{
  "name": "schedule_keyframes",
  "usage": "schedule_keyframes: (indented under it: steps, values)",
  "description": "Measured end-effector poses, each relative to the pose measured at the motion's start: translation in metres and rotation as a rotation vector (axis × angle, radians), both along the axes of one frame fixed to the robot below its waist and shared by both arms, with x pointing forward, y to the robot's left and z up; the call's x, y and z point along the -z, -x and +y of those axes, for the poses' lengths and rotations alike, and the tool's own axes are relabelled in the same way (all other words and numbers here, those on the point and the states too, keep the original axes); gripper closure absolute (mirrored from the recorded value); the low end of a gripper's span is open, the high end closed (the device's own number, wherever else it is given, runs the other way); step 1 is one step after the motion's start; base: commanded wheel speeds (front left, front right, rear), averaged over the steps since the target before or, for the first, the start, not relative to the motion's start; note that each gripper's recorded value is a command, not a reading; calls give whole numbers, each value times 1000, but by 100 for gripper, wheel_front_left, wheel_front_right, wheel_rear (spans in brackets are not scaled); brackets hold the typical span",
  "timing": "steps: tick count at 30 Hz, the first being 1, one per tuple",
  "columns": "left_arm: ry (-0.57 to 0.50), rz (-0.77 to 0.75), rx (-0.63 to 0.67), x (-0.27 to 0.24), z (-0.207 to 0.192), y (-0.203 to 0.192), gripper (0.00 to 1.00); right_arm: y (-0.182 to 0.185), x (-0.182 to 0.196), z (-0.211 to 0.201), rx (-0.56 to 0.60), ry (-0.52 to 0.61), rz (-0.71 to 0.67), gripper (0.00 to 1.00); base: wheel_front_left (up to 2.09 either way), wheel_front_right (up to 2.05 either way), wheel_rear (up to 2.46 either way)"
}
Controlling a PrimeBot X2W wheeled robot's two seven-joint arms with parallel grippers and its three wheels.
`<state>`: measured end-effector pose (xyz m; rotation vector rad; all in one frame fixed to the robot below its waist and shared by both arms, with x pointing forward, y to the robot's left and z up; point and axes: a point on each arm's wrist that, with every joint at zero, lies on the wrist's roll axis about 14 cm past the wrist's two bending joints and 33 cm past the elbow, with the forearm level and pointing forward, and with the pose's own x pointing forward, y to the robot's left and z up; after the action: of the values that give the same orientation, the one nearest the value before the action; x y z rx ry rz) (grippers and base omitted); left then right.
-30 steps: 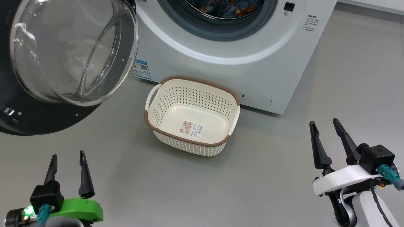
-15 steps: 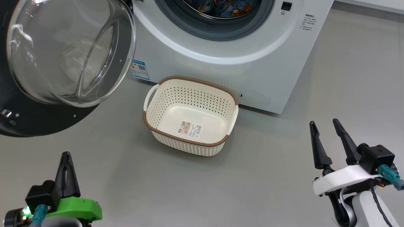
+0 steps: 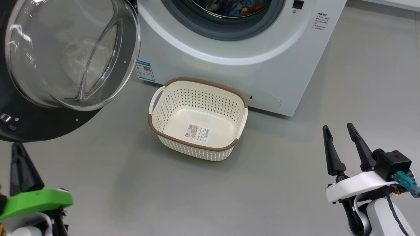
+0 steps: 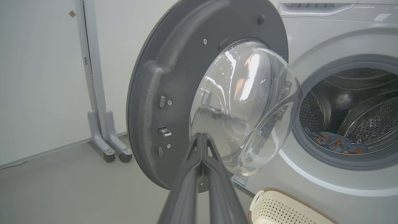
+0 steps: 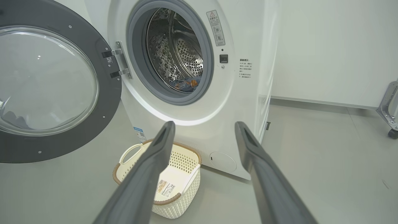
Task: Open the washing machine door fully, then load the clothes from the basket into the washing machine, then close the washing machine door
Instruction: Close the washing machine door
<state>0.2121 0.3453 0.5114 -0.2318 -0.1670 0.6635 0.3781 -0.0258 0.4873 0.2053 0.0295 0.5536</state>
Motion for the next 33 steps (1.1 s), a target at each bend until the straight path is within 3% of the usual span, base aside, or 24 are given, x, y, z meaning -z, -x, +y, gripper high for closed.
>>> schedule_keyframes:
  steps: [8, 19, 33]
  values:
    - [92, -268, -126, -47, 45, 5, 100, -2, 3, -3, 12, -2, 10, 0, 0, 0, 0]
    - [125, -388, -186, -63, 76, 11, 100, -5, 7, -5, 18, -7, 20, 0, 0, 0, 0]
    - [314, -604, -227, -92, 140, 7, 100, -20, 12, -13, 33, -7, 26, 0, 0, 0, 0]
